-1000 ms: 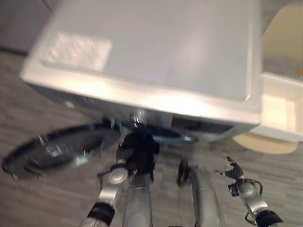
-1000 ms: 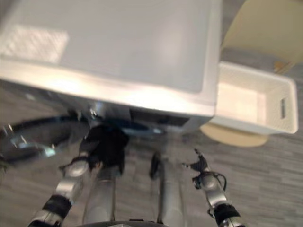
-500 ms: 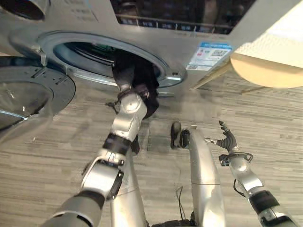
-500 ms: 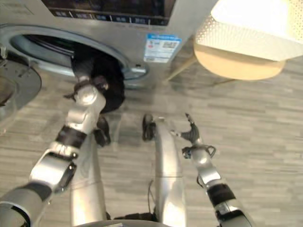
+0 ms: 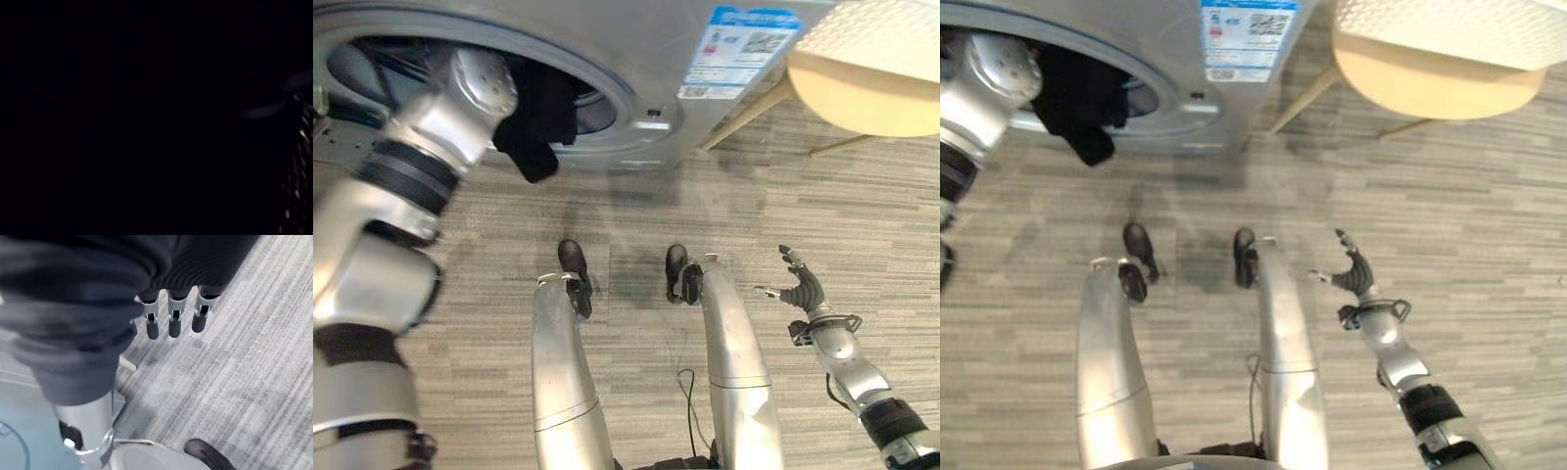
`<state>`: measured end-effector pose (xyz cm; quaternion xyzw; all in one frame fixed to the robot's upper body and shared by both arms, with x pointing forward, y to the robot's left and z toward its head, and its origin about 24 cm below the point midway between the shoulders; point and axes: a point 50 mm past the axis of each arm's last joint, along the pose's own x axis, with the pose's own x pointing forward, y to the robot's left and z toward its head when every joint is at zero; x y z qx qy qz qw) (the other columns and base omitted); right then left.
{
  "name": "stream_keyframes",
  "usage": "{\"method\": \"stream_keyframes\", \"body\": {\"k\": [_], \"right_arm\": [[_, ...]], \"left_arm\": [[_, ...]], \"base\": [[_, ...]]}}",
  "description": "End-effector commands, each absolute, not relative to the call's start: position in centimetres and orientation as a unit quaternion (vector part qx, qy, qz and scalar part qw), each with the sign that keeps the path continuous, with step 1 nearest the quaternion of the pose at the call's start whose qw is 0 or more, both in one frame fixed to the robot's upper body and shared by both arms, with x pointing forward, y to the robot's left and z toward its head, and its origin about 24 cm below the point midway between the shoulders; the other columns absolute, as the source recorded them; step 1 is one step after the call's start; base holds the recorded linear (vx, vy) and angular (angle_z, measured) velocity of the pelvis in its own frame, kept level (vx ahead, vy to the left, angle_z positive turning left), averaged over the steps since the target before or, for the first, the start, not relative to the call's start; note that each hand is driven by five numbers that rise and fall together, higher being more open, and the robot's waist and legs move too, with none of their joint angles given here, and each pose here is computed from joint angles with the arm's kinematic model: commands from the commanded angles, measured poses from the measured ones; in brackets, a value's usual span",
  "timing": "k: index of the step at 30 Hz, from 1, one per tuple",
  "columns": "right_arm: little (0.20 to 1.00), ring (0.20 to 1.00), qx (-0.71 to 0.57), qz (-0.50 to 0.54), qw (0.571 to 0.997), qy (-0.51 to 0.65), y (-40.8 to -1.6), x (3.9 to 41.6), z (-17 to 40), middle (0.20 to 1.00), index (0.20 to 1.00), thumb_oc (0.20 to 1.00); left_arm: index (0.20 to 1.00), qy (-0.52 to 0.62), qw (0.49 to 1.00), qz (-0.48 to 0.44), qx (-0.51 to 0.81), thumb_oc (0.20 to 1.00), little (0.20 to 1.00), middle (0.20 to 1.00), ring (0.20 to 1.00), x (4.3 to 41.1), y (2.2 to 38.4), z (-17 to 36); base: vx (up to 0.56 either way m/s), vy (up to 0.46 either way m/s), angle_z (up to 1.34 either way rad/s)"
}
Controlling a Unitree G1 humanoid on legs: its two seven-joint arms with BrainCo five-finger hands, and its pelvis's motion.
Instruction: Grab the laundry basket,head to the washer,open it,put in the laundry and shut it.
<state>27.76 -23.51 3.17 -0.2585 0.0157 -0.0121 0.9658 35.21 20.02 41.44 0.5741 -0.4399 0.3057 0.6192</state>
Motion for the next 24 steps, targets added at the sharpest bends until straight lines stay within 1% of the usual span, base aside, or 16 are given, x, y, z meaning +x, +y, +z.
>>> {"method": "stream_keyframes", "body": {"k": [1, 2, 3, 4, 7, 10, 11, 12, 13, 15, 16, 17, 18, 19, 20, 24], "right_arm": [[1.000, 1.000, -0.227, 0.016, 0.973, 0.047, -23.0, 24.8, 0.4, 1.000, 1.000, 1.000], [1.000, 1.000, -0.230, 0.021, 0.972, 0.045, -23.2, 24.8, 0.6, 1.000, 1.000, 1.000], [1.000, 1.000, -0.230, 0.023, 0.972, 0.047, -23.4, 24.7, 0.5, 1.000, 1.000, 1.000], [1.000, 1.000, -0.239, 0.023, 0.970, 0.046, -24.1, 24.6, 0.8, 1.000, 1.000, 1.000], [1.000, 1.000, -0.237, 0.019, 0.970, 0.042, -24.3, 24.3, 0.9, 1.000, 1.000, 1.000], [1.000, 1.000, -0.236, 0.021, 0.970, 0.044, -24.2, 24.1, 0.7, 1.000, 1.000, 1.000], [1.000, 1.000, -0.234, 0.021, 0.971, 0.039, -24.0, 24.2, 0.8, 1.000, 1.000, 1.000], [1.000, 1.000, -0.233, 0.017, 0.972, 0.037, -24.0, 24.3, 1.0, 1.000, 1.000, 1.000], [1.000, 1.000, -0.234, 0.017, 0.971, 0.038, -24.0, 24.3, 0.9, 1.000, 1.000, 1.000], [1.000, 1.000, -0.228, 0.013, 0.973, 0.036, -23.3, 24.4, 1.0, 1.000, 1.000, 1.000], [1.000, 1.000, -0.228, 0.013, 0.973, 0.037, -23.3, 24.4, 1.0, 1.000, 1.000, 1.000], [1.000, 1.000, -0.229, 0.012, 0.973, 0.029, -23.1, 24.5, 1.4, 1.000, 1.000, 1.000], [1.000, 1.000, -0.230, 0.012, 0.973, 0.030, -23.2, 24.4, 1.3, 1.000, 1.000, 1.000], [1.000, 1.000, -0.225, 0.016, 0.974, 0.025, -22.8, 24.5, 1.6, 1.000, 1.000, 1.000], [1.000, 1.000, -0.230, 0.022, 0.973, 0.025, -22.6, 24.4, 1.5, 1.000, 1.000, 1.000], [1.000, 1.000, -0.228, 0.031, 0.973, 0.021, -22.1, 24.3, 1.6, 1.000, 1.000, 1.000]], "left_arm": [[0.200, -0.457, 0.518, 0.351, 0.633, 0.200, 0.200, 0.200, 0.200, 34.9, 19.6, 42.9], [0.200, -0.450, 0.468, 0.354, 0.673, 0.200, 0.200, 0.200, 0.200, 34.8, 19.4, 43.6], [0.200, -0.447, 0.443, 0.355, 0.692, 0.200, 0.200, 0.200, 0.200, 34.7, 19.4, 44.1], [0.200, -0.451, 0.377, 0.361, 0.724, 0.200, 0.200, 0.200, 0.200, 33.8, 19.0, 45.7], [0.200, -0.446, 0.350, 0.380, 0.731, 0.200, 0.200, 0.200, 0.200, 33.3, 19.3, 46.9], [0.200, -0.419, 0.368, 0.376, 0.740, 0.200, 0.200, 0.200, 0.200, 34.2, 19.9, 45.8], [0.555, -0.411, 0.380, 0.370, 0.741, 0.555, 0.555, 0.555, 0.555, 34.5, 20.1, 45.3], [1.000, -0.388, 0.399, 0.363, 0.748, 1.000, 1.000, 1.000, 1.000, 35.1, 20.6, 44.5], [1.000, -0.387, 0.400, 0.362, 0.748, 1.000, 1.000, 1.000, 1.000, 35.2, 20.6, 44.4], [1.000, -0.339, 0.555, 0.302, 0.697, 1.000, 1.000, 1.000, 1.000, 37.6, 21.3, 39.5], [1.000, -0.338, 0.555, 0.302, 0.697, 1.000, 1.000, 1.000, 1.000, 37.6, 21.4, 39.4], [1.000, -0.323, 0.594, 0.282, 0.680, 1.000, 1.000, 1.000, 1.000, 38.2, 21.4, 37.9], [1.000, -0.322, 0.596, 0.282, 0.680, 1.000, 1.000, 1.000, 1.000, 38.2, 21.5, 37.7], [1.000, -0.304, 0.654, 0.267, 0.638, 1.000, 1.000, 1.000, 1.000, 38.6, 21.9, 36.4], [1.000, -0.303, 0.681, 0.262, 0.613, 1.000, 1.000, 1.000, 1.000, 38.7, 21.9, 35.7], [1.000, -0.313, 0.728, 0.257, 0.553, 1.000, 1.000, 1.000, 1.000, 38.4, 22.2, 34.4]], "base": [[0.03, 0.089, -0.07], [0.01, 0.083, -0.04], [0.01, 0.148, -0.03], [0.02, 0.135, -0.04], [0.04, 0.076, -0.13], [0.04, 0.051, -0.23], [0.07, 0.093, -0.17], [0.03, 0.031, -0.13], [0.05, 0.017, -0.12], [0.07, -0.026, -0.17], [0.05, -0.037, -0.11], [0.00, 0.000, 0.00], [0.03, -0.043, 0.08], [0.01, -0.056, 0.09], [0.00, -0.071, 0.09], [-0.01, -0.059, 0.14]]}}
